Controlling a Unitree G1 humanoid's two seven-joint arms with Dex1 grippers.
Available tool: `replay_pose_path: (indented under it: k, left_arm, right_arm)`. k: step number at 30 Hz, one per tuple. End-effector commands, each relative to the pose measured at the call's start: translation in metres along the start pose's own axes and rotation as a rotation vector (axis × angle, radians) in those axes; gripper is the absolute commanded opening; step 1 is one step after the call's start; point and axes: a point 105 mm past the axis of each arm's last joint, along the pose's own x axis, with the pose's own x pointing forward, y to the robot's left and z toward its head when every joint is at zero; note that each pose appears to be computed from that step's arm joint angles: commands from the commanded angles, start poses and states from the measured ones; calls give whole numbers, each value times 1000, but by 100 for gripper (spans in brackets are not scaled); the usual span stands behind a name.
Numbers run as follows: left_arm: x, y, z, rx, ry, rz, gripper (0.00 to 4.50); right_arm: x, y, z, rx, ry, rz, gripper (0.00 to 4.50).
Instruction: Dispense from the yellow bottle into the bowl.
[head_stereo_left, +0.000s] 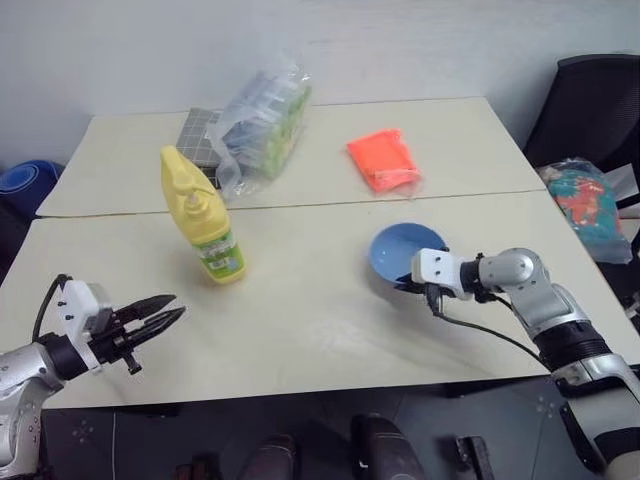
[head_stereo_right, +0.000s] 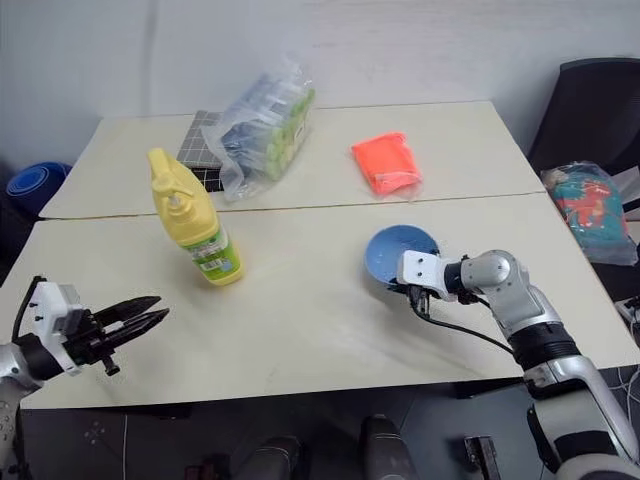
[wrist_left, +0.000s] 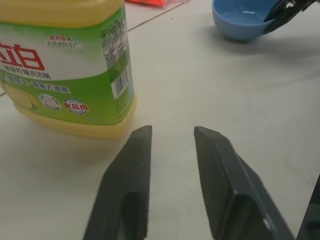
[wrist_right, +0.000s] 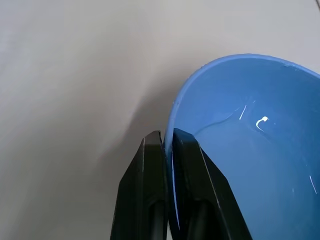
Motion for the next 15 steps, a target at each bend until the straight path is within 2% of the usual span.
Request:
replay_pose_path:
  k: [1, 3, 7, 8, 10, 13, 15]
  left_arm:
    - [1, -8, -7, 31, 18, -21, 261]
    - [1, -10, -10, 51, 23, -21, 316]
    - [4, -21, -12, 126, 16, -41, 439]
    - [2, -24, -15, 138, 28, -50, 450]
    - [-3, -27, -22, 152, 43, -65, 450]
    - [-6, -26, -23, 157, 41, -27, 450]
    - [-11, -26, -28, 145, 51, -5, 450]
  right_arm:
    - [-7, 0, 15, -56, -108, -43, 156]
    - [-11, 2, 19, -72, -146, -59, 218]
    - [-40, 12, 39, -36, -365, -143, 351]
    - [-46, 18, 42, -22, -410, -147, 392]
    - [-60, 34, 42, 24, -477, -143, 449]
    - [-78, 59, 28, 100, -504, -146, 449]
    - [-87, 75, 14, 126, -468, -162, 449]
